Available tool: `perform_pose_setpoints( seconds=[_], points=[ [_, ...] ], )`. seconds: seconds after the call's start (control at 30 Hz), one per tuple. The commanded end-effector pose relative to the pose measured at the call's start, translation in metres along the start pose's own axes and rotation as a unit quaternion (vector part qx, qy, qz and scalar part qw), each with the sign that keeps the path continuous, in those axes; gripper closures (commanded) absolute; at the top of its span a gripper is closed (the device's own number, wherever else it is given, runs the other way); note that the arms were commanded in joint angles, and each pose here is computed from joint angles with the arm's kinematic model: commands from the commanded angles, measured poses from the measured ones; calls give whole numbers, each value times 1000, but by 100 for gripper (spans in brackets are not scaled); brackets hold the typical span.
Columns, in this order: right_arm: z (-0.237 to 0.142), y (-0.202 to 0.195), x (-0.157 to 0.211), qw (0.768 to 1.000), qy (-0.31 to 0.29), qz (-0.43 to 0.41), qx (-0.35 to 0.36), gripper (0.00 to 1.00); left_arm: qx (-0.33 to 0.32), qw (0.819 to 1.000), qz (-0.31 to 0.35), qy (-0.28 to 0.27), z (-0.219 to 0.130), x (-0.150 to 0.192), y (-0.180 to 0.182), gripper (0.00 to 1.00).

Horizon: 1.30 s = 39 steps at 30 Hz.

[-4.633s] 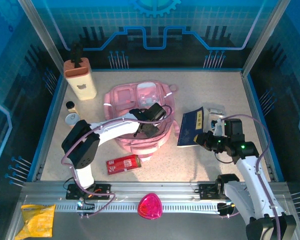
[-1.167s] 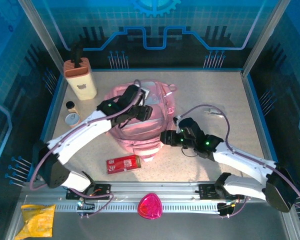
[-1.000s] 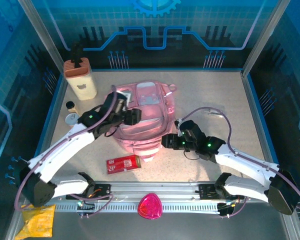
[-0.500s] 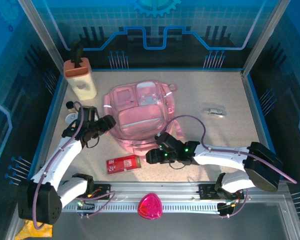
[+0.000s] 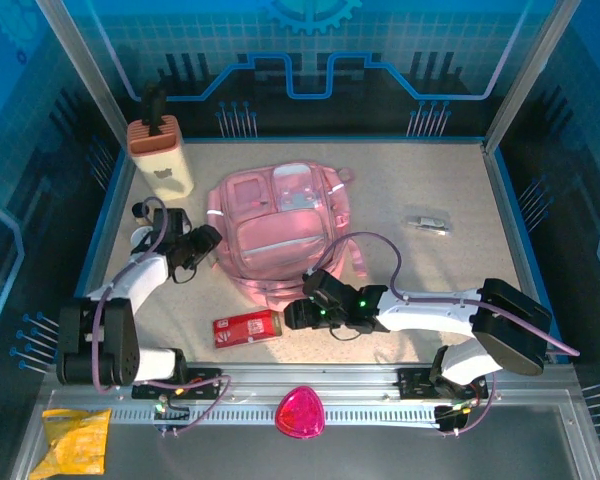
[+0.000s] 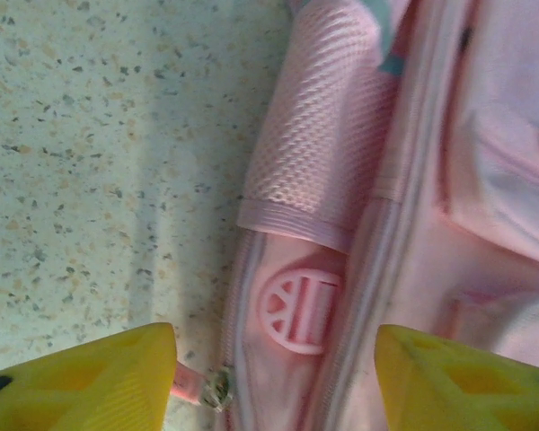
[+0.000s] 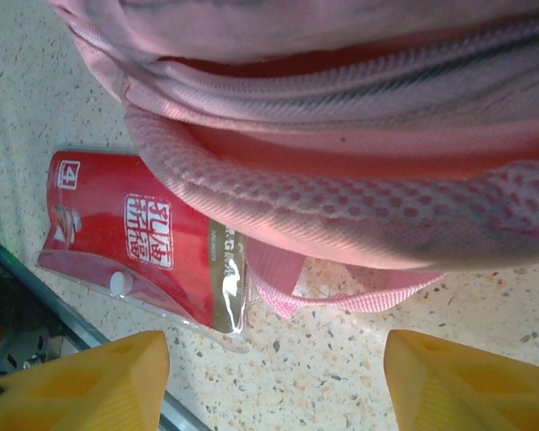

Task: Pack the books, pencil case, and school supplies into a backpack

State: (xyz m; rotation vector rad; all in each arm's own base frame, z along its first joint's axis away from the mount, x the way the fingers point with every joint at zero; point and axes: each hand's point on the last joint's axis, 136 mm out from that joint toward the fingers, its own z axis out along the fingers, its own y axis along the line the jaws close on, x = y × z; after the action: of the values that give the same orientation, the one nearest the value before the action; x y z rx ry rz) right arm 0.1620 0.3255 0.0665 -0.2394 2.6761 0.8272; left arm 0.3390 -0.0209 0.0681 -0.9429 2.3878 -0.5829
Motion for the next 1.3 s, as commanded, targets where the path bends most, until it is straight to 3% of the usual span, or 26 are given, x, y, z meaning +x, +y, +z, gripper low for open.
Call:
perform_pose_setpoints(
  seconds=[0.0, 0.3, 0.67, 0.83, 1.0, 1.17, 1.27],
  points=[
    [-4, 12, -16, 1000, -30, -3, -6, 34, 9, 1000, -8, -18, 11, -18, -8, 44],
    [1, 12, -43, 999, -48, 6, -12, 33, 30, 999, -17, 16, 41, -12, -10, 68],
    [-1, -27, -98, 996, -85, 14, 15, 32, 50, 998, -10, 39, 38, 10, -29, 99],
    [-8, -77, -137, 994, -94, 25, 55, 28, 80, 996, -9, 42, 22, 42, -61, 100],
    [-24, -108, -187, 993, -101, 43, 53, 25, 97, 994, 4, 44, 9, 84, -104, 100],
    [-68, -105, -190, 990, -119, 9, 81, 15, 99, 994, -8, 45, -1, 111, -120, 100],
    [-91, -109, -175, 989, -99, 9, 108, 11, 89, 995, -14, 42, -5, 124, -125, 100]
  ],
)
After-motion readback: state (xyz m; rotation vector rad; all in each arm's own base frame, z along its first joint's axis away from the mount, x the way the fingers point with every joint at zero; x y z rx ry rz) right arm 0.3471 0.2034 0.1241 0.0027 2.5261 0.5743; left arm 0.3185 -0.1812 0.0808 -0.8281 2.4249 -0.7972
